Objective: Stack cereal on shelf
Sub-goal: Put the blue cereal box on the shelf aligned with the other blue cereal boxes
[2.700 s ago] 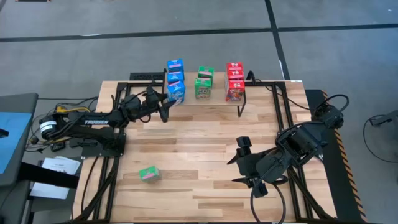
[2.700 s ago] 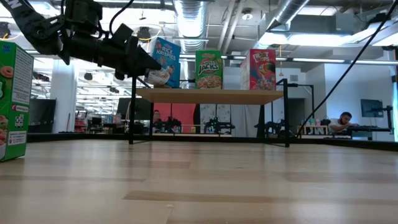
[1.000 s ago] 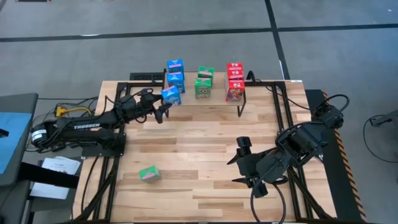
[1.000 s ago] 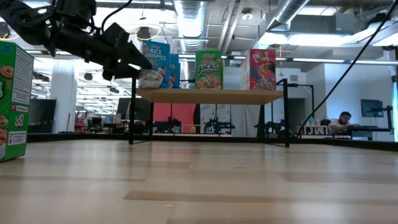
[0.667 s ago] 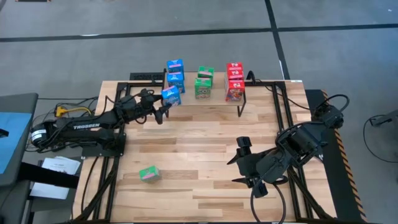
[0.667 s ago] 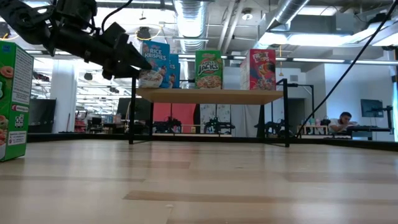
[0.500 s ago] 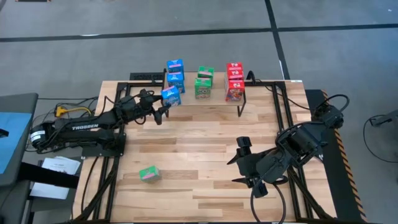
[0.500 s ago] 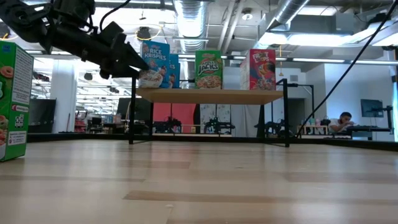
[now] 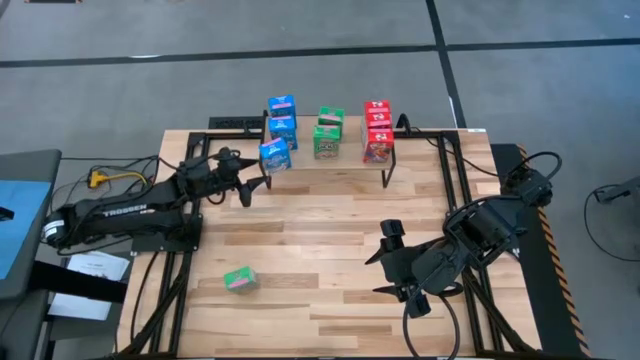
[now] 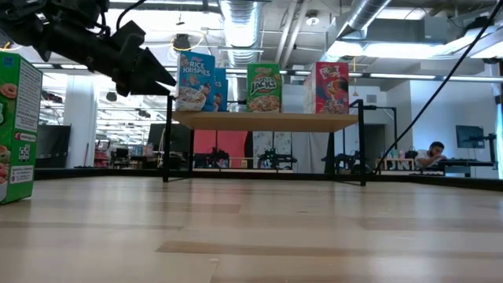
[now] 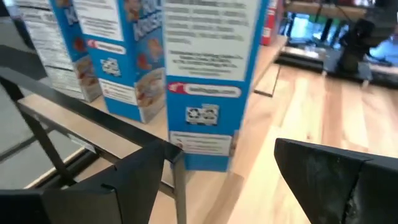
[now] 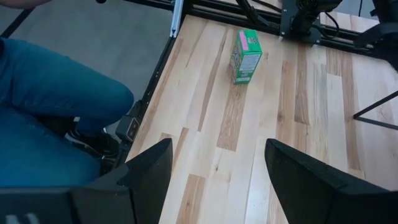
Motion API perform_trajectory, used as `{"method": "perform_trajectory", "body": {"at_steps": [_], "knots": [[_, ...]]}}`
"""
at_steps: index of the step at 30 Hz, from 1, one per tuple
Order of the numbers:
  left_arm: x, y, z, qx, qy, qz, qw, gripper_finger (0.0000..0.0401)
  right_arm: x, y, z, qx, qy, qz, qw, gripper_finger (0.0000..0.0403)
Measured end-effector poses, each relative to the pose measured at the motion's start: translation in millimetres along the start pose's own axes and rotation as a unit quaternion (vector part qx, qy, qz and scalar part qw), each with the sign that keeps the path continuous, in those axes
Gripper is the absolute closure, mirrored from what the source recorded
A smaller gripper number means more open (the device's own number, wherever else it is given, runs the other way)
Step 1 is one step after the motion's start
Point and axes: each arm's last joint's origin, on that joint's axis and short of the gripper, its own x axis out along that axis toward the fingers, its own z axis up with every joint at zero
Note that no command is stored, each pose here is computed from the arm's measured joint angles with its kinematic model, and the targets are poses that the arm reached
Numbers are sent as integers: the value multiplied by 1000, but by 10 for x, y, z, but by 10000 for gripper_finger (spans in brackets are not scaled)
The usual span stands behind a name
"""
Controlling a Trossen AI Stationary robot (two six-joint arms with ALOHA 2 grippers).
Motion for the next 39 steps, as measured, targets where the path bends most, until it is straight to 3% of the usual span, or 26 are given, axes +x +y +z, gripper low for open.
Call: {"method": "perform_trajectory", "body": {"at_steps": [13,20,26,39], "knots": [[-57,-231,-35,76,10,-73,994,110,-2,0,0,0,0,0,1000,122],[-63,-238,-22,72,1,-24,997,110,-2,-1,0,0,0,0,1000,122],[-31,-253,42,61,-34,-25,997,110,-2,0,0,0,0,0,1000,122],[166,-278,-38,61,-22,14,998,110,-2,0,0,-1,0,0,1000,122]]}}
